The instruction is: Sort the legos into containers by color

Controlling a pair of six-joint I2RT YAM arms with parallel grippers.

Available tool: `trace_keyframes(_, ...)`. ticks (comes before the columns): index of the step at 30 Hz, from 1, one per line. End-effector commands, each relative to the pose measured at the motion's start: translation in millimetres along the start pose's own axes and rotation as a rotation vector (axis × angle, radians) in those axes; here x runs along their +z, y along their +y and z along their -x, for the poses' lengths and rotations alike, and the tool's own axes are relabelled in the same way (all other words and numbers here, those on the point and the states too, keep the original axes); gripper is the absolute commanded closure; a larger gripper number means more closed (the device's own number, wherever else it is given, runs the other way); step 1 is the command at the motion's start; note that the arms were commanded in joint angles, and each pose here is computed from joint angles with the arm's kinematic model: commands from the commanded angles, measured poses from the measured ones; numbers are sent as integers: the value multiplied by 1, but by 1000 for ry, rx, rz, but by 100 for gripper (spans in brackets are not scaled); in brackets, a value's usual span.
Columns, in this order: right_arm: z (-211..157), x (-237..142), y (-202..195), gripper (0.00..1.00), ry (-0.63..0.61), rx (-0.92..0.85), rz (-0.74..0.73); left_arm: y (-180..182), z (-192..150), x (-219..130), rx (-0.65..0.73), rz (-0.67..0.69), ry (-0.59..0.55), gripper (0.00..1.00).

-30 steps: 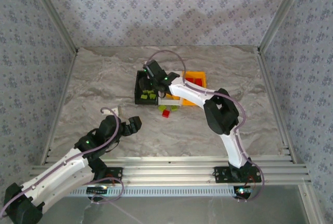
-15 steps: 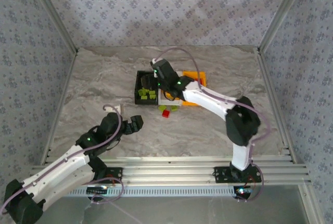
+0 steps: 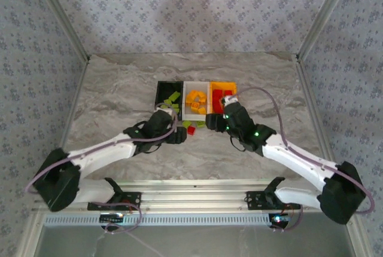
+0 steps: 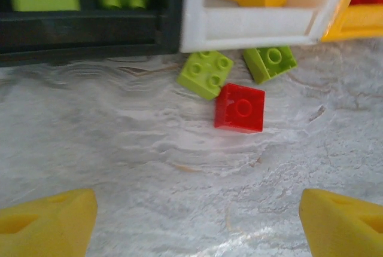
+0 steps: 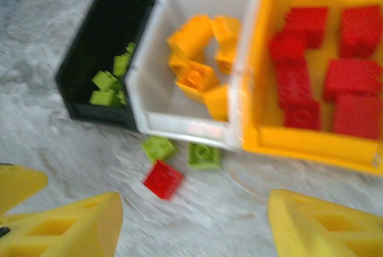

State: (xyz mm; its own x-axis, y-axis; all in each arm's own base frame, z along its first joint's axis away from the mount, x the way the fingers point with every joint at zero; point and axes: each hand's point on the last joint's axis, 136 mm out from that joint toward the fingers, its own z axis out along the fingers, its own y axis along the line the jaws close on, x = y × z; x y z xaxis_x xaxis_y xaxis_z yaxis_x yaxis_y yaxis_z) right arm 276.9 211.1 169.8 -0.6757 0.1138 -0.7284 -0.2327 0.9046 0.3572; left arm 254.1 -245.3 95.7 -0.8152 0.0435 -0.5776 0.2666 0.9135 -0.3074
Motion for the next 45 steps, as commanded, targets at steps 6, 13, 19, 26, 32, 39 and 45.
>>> trace_keyframes(6, -18, -24, -37, 32, -17, 102, -54, -31, 7, 49, 163, 0, 36, 19)
trace_keyframes(13, -16, -29, -42, 32, -31, 116, -48, -24, 1, 79, 276, 135, 65, 27)
trace_keyframes(19, -14, -34, -42, 31, -48, 119, -35, -18, -3, 92, 315, 192, 64, 36)
trace_keyframes(26, -13, -35, -43, 31, -53, 124, -30, -23, -3, 98, 350, 181, 43, 51)
trace_keyframes(32, -14, -35, -46, 31, -55, 128, -39, -21, -7, 97, 349, 181, 41, 66)
trace_keyframes(39, -17, -38, -58, 31, -57, 151, -85, -36, -9, 67, 335, 123, 15, 72)
trace_keyframes(45, -26, -43, -83, 31, -51, 183, -179, -82, 23, 36, 317, 11, -19, 71)
